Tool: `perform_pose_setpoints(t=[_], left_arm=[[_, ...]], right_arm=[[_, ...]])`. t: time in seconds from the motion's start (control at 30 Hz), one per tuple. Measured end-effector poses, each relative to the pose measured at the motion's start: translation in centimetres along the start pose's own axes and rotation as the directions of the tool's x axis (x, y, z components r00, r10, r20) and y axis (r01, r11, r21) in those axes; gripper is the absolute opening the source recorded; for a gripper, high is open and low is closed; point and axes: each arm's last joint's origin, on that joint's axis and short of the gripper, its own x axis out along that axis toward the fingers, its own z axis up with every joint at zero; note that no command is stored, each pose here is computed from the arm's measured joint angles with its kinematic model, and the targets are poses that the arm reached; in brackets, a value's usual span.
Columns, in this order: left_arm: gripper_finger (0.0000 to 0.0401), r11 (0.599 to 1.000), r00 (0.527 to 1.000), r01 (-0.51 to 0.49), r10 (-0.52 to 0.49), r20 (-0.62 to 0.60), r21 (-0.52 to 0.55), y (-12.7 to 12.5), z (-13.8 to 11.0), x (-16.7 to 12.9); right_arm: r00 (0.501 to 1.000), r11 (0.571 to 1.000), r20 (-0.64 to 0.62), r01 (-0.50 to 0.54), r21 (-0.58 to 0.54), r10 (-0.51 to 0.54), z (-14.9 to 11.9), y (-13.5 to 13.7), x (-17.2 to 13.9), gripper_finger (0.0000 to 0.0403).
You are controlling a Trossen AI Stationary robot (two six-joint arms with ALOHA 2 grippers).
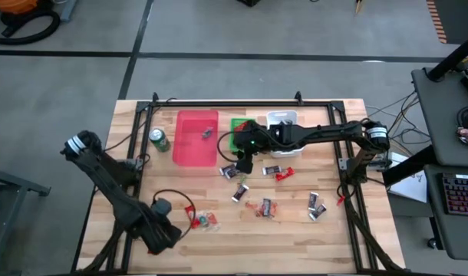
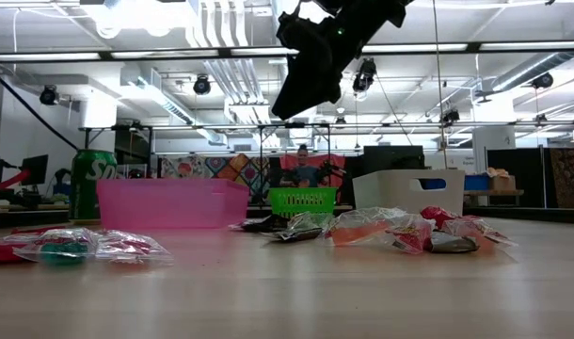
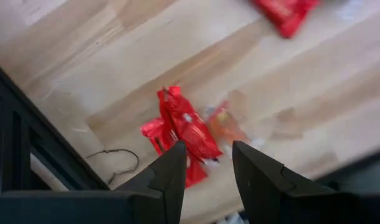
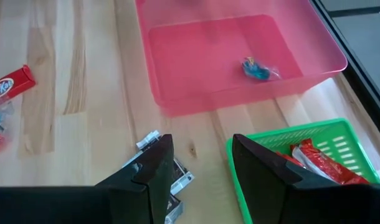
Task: Sort candy
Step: Put the red chocolate into the green bin
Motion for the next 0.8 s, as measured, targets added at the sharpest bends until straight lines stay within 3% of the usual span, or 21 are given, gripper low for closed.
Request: perform_pose_setpoints(t=[0.3,0.53,0.8], left_arm=[[0.0113,0.985,0.985,-0.171,0.171,0.012,-0.023,-0.6,-0.3,4.3],[0.0113,0.975,0.973,-0.221,0.222,0.061,-0.033,-0.4,-0.1,6.4],[0.0107,0.978,0.975,-0.206,0.208,0.073,-0.035,-0.5,0.0,8.7]], right_arm=[[1.0,1.0,-0.001,-0.01,-0.017,0.01,0.0,0.5,0.0,0.0155],[1.0,1.0,0.0,-0.018,-0.022,0.018,-0.1,0.9,-0.1,0.0155],[1.0,1.0,0.0,-0.023,-0.018,0.023,-0.1,1.2,-0.1,0.0155]])
